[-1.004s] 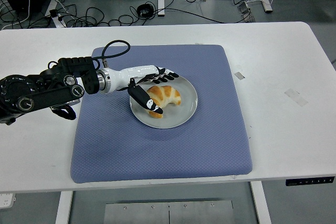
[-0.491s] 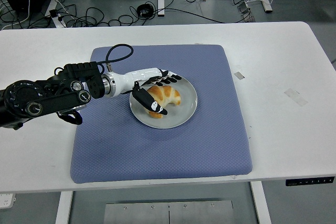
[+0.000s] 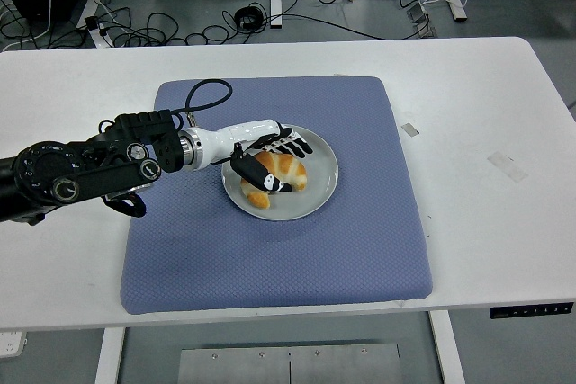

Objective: Place the bread on the table

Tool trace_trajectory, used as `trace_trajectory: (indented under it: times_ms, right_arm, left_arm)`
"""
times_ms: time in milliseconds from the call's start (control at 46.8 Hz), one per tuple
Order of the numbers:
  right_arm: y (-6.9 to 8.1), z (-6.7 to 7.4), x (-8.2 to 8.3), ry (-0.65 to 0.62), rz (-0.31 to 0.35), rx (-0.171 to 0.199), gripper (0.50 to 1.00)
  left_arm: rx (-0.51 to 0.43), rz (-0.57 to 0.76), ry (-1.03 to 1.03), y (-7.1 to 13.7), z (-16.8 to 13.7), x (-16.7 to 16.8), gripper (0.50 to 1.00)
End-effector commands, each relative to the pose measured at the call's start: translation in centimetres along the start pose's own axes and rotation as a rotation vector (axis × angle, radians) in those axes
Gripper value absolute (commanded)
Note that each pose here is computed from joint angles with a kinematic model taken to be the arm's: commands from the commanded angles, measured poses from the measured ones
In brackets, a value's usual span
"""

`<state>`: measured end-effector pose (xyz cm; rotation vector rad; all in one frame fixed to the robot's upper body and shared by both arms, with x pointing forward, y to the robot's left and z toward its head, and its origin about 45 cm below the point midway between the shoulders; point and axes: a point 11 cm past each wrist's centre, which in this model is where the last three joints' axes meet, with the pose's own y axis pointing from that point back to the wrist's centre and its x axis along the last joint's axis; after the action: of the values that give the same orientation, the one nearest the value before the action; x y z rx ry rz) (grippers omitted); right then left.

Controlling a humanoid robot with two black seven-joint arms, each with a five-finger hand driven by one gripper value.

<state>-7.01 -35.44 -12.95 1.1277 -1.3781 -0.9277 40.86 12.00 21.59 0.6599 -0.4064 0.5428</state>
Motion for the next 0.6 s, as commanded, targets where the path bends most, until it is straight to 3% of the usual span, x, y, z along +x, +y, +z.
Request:
trace_trajectory:
  times_ms: [0, 299, 449, 577]
  right_arm:
    - [0.00, -0.01, 0.00, 0.000, 0.000, 0.001, 1.000]
    - [0.00, -0.01, 0.00, 0.000, 0.000, 0.001, 1.000]
    - [0.00, -0.01, 0.00, 0.000, 0.000, 0.001, 1.000]
    - [0.00, -0.01, 0.00, 0.000, 0.000, 0.001, 1.000]
  left_arm:
    - [0.001, 0.001, -0.001, 0.00, -0.04, 0.04, 0.778]
    - [0.000, 0.000, -0.006, 0.04, -0.02, 0.11, 0.777]
    - [-0.001, 0.001, -0.006, 0.08, -0.05, 0.16, 0.707]
    - [0.000, 0.000, -0.007, 0.08, -0.08, 0.13, 0.705]
